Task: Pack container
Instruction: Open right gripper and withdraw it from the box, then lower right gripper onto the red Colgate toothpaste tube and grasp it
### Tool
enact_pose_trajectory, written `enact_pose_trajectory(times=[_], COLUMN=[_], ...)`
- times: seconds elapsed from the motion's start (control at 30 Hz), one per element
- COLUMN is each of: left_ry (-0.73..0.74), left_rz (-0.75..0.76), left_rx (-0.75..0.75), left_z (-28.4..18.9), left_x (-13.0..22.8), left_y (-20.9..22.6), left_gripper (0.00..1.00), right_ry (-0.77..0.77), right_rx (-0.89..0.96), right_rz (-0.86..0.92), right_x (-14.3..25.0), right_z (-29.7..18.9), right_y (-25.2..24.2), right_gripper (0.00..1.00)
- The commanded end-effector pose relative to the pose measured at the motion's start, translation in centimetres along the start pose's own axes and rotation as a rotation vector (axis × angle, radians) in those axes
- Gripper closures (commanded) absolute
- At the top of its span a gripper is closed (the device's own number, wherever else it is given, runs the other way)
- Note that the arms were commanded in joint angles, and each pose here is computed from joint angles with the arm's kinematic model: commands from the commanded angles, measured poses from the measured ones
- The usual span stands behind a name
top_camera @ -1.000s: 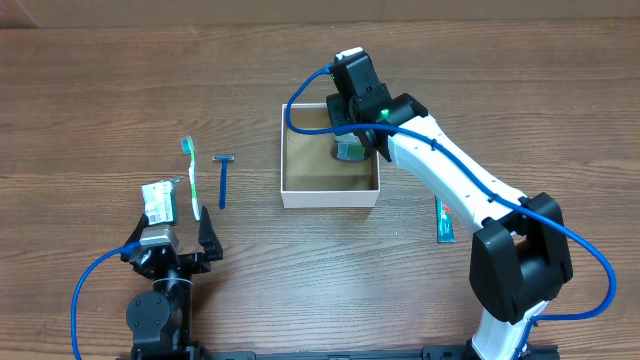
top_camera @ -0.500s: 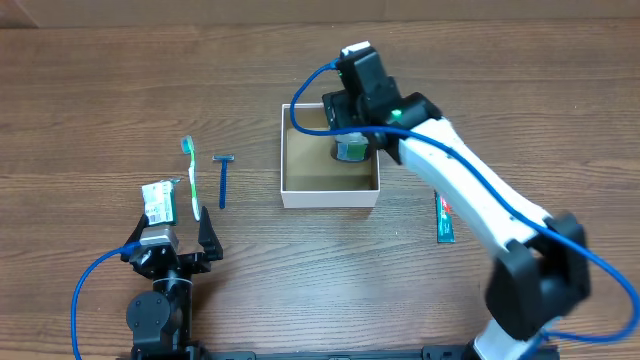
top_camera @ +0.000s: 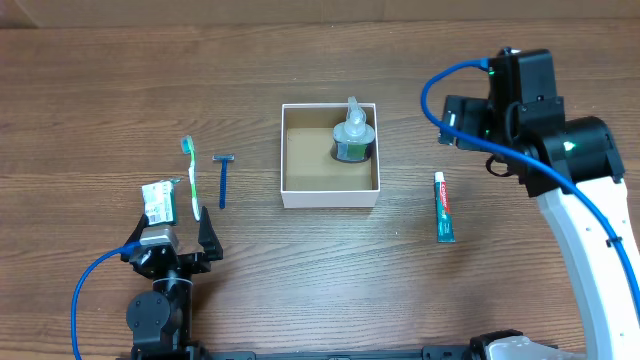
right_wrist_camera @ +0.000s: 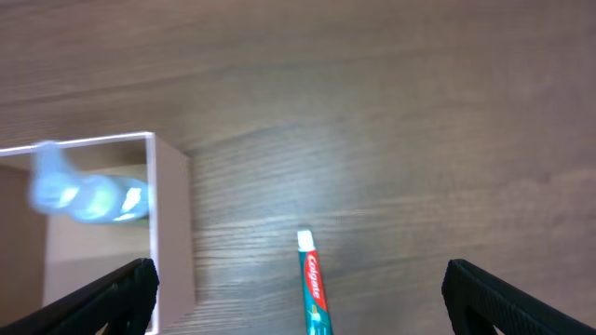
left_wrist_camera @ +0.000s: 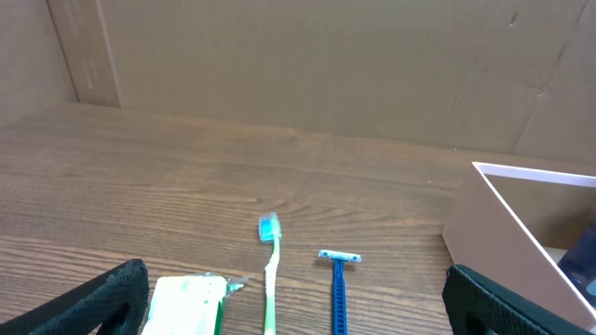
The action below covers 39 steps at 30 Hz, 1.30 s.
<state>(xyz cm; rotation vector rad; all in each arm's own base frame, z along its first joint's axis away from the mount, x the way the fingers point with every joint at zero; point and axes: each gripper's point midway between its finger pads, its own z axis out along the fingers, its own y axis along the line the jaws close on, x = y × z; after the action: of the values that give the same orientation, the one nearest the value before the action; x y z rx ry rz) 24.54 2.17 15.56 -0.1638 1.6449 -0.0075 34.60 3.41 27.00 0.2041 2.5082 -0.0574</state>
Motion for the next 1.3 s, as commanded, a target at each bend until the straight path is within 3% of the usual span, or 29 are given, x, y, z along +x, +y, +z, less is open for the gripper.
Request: enact_pose_trajectory(times=[0.0,0.2,0.43,0.6,0.83,0.9,1.07,1.2,1.27], left_ry=[-0.009,-0.009,-0.009,-0.009,-0.009,-0.009,-0.009,-0.009,-0.009], left_rz=[-0.014,-0.014,-0.014,-0.014,-0.014,-0.014,-0.014,-0.014,-0.014], left_rx=[-0.002,-0.002,-0.002,-0.002,-0.002,-0.002,-0.002,-0.002,-0.002], left_z=[0.0,0.0,0.0,0.0,0.0,0.0,0.0,0.0,0.0], left_x=[-0.1,-0.1,-0.1,-0.1,-0.1,-0.1,-0.1,-0.1,-0.1], left_y=[0.0,0.0,0.0,0.0,0.0,0.0,0.0,0.0,0.0], left_gripper=[0.00,0.00,0.00,0.00,0.00,0.00,0.00,0.00,0.00], right_ry=[0.113,0.269,0.255,0.237,0.152,0.164,0.212,0.233,0.239], right_rx=[0.024,-0.022,-0.026,-0.018,-0.041,-0.037,-0.025,-0.019,-0.017], right_rz=[0.038,0.032,0.025,0.026,0.014,0.011,0.002,0.000,-0.001], right_x=[3.1,9.8,15.1,16.6,17.4,17.7,19.0,19.5,19.7], right_z=[3.3,8.6,14.3,15.7,18.5,18.9,19.9,19.8,19.7], right_y=[-1.4,-0.7,-1.1,-1.4,-1.2,-1.2,-1.4,-1.5,-1.6], right_gripper=[0.00,0.00,0.00,0.11,0.04,0.07,0.25,0.29,0.39])
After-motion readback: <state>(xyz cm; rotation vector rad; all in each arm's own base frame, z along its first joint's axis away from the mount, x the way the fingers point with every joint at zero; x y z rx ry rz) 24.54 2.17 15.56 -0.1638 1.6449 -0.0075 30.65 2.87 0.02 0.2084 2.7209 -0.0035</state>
